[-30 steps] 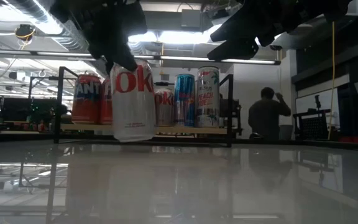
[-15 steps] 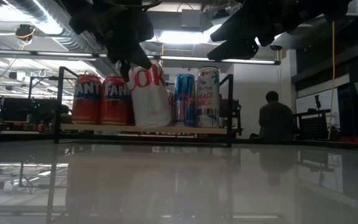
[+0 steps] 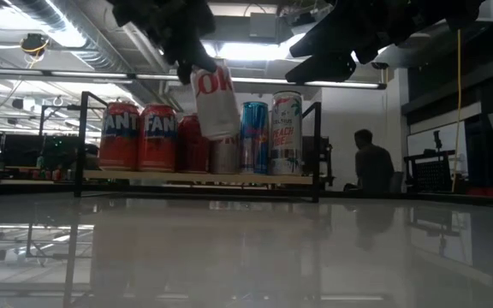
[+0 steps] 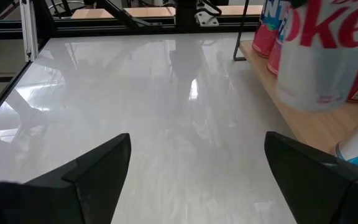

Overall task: Place canned beverage on shelf
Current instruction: Put the red silver soda can on the shelf aligned with the other red silver soda can

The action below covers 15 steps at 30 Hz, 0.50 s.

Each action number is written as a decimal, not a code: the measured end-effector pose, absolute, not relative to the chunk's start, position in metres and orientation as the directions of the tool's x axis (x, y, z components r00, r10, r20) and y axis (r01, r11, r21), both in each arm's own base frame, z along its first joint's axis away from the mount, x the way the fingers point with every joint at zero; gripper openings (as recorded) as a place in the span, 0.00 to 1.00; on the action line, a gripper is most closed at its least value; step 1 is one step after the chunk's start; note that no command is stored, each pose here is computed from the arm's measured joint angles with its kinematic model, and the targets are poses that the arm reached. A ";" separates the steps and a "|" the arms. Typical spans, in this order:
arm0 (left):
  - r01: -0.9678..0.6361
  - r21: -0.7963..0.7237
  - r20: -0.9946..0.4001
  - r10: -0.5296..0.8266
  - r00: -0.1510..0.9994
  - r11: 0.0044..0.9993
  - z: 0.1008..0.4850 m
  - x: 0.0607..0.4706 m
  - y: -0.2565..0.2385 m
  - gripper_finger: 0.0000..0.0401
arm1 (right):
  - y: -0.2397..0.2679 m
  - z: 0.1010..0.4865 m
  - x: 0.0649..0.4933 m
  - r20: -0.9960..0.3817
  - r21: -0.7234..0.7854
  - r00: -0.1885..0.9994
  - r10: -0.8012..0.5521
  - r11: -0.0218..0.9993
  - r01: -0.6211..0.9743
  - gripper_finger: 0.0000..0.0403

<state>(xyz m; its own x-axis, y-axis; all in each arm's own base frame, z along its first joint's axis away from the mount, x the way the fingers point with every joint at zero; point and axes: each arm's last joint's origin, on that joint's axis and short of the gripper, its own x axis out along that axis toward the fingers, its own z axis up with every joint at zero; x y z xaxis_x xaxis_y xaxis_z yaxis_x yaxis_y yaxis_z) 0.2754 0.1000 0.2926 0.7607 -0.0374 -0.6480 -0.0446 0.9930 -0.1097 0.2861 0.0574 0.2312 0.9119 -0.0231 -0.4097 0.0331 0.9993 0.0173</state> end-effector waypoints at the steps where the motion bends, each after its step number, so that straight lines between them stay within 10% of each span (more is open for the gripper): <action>1: -0.045 -0.110 -0.647 -0.037 0.762 0.993 0.293 0.274 0.104 0.73 | 0.057 0.231 0.286 -0.410 0.017 0.912 -0.023 0.999 0.033 0.89; 15: -0.070 -0.097 -0.638 -0.008 0.770 0.993 0.291 0.258 0.141 0.73 | 0.057 0.231 0.286 -0.410 0.017 0.912 -0.023 0.999 0.033 0.89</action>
<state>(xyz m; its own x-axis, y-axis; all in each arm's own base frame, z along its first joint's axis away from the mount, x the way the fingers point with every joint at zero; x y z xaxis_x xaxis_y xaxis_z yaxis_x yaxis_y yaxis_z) 0.2584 0.1413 0.2910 0.7698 -0.0077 -0.6383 -0.0703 0.9928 -0.0967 0.2861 0.0575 0.2312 0.9120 -0.0229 -0.4097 0.0329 0.9993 0.0173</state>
